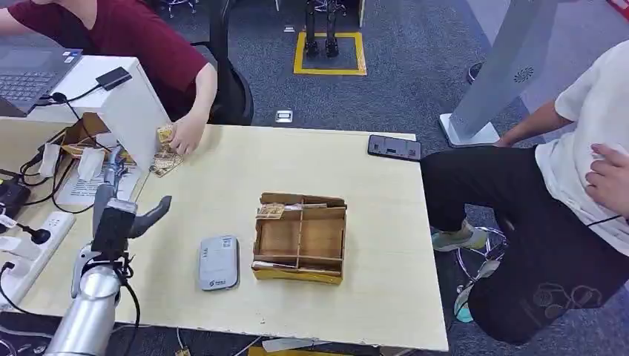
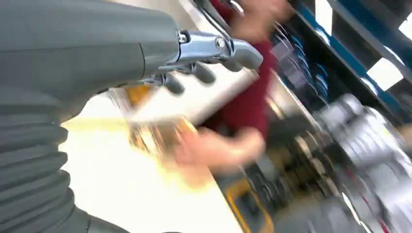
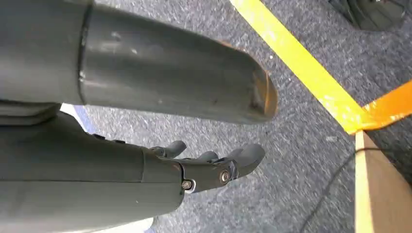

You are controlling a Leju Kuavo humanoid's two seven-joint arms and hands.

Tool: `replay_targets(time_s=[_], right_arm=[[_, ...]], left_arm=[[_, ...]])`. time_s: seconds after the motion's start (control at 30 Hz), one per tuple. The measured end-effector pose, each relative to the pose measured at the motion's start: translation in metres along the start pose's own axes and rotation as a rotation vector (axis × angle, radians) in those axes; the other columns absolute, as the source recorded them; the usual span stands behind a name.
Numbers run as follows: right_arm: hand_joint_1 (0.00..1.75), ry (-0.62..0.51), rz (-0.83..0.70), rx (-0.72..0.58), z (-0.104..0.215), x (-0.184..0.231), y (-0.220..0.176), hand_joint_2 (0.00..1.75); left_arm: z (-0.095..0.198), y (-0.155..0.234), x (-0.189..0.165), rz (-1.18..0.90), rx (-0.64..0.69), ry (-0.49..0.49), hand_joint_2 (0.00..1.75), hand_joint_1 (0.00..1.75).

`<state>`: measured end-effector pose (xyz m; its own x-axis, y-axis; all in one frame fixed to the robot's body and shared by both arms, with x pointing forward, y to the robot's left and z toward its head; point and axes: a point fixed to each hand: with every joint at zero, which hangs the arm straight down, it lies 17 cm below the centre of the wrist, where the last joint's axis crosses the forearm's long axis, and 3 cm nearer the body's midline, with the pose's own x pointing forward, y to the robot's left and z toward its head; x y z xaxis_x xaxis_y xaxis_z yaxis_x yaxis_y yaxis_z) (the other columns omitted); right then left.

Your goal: Pass the card to the sensor for recognition and then transmit it.

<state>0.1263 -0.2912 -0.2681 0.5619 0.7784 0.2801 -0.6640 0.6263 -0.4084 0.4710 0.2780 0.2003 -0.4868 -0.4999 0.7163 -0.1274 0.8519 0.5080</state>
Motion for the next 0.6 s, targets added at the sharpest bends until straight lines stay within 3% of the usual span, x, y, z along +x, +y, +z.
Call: replay_targets(time_s=[0.17, 0.33, 0.6], right_arm=[[0.0, 0.012, -0.004, 0.009, 0.003, -0.01, 0.005, 0.0], [0.0, -0.002, -0.001, 0.003, 0.0, -0.004, -0.002, 0.0], [0.0, 0.007, 0.001, 0.0, -0.001, -0.004, -0.005, 0.0]], left_arm=[[0.057, -0.063, 0.066, -0.021, -0.229, -0.211, 1.75, 0.0], [0.1, -0.111, 0.106, -0.301, -0.312, -0.431, 1.75, 0.0], [0.126, -0.136, 0.133, -0.429, -0.3, -0.533, 1.75, 0.0]])
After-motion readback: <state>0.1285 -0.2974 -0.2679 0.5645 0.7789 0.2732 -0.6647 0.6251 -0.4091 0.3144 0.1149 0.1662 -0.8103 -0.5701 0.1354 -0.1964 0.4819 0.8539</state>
